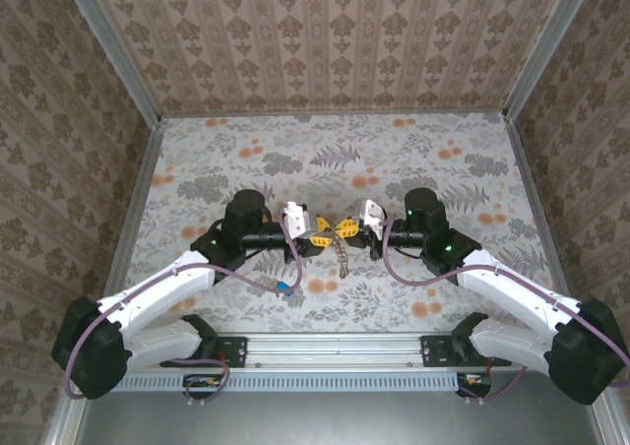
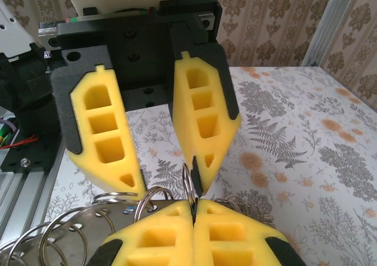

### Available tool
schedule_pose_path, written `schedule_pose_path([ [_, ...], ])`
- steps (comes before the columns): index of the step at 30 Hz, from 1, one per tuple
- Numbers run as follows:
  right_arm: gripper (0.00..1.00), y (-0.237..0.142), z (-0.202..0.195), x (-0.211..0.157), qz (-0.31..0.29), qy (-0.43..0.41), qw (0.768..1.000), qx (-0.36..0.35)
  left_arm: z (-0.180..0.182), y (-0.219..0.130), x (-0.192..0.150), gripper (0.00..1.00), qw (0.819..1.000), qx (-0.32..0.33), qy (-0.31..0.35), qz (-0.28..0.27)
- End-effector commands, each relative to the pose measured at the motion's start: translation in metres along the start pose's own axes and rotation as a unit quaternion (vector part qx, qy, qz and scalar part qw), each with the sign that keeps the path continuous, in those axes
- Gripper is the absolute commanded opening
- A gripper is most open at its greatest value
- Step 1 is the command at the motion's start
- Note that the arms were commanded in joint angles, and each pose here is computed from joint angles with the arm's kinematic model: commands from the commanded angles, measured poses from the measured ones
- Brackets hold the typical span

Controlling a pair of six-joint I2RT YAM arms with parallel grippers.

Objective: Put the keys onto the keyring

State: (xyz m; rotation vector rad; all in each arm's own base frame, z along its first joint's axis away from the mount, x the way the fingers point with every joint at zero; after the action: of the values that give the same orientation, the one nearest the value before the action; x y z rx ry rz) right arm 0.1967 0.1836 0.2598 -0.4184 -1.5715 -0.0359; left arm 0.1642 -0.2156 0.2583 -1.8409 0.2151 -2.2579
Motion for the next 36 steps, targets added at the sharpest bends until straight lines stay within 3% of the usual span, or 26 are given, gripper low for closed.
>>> schedule_pose_path([
  [1, 0.0, -0.003, 0.002, 0.01, -0.031, -0.011, 0.999, 0.013, 0.004, -0.002, 0.009, 0.23, 1.0, 0.002, 0.01, -0.022],
  [7, 0.0, -0.005, 0.004, 0.01, -0.03, -0.01, 0.999, 0.016, 0.002, -0.002, 0.009, 0.0, 1.0, -0.007, 0.016, -0.019],
  [13, 0.0, -0.008, 0.007, 0.006, -0.01, -0.023, 1.0, 0.018, 0.001, -0.006, 0.007, 0.0, 1.0, 0.0, 0.025, 0.007],
  [15, 0.11, -0.01, 0.008, 0.004, 0.012, -0.03, 0.999, 0.018, -0.001, -0.007, 0.009, 0.0, 0.999, -0.005, 0.036, 0.023],
  [21, 0.25, -0.013, 0.009, 0.006, 0.046, -0.055, 0.997, 0.024, -0.006, -0.008, 0.012, 0.0, 0.996, -0.026, 0.068, 0.055],
  [36, 0.3, 0.003, 0.01, 0.002, 0.055, -0.049, 0.996, 0.043, -0.006, -0.002, 0.018, 0.0, 0.996, -0.032, 0.073, 0.038],
])
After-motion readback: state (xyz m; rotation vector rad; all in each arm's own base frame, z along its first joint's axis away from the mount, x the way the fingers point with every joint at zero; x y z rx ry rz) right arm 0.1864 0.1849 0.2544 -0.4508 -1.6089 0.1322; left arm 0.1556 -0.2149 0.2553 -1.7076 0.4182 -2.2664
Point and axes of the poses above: each hand's point on the last joint's axis, 136 mm out from that joint toward the fingers, its own y axis out along the fingers, its own z axis along the line the jaws close on, x = y × z, the point moved 10 cm from there along -y, back along the fingers, and after that the axes turned 5 degrees about y, right-handed, at the moved point
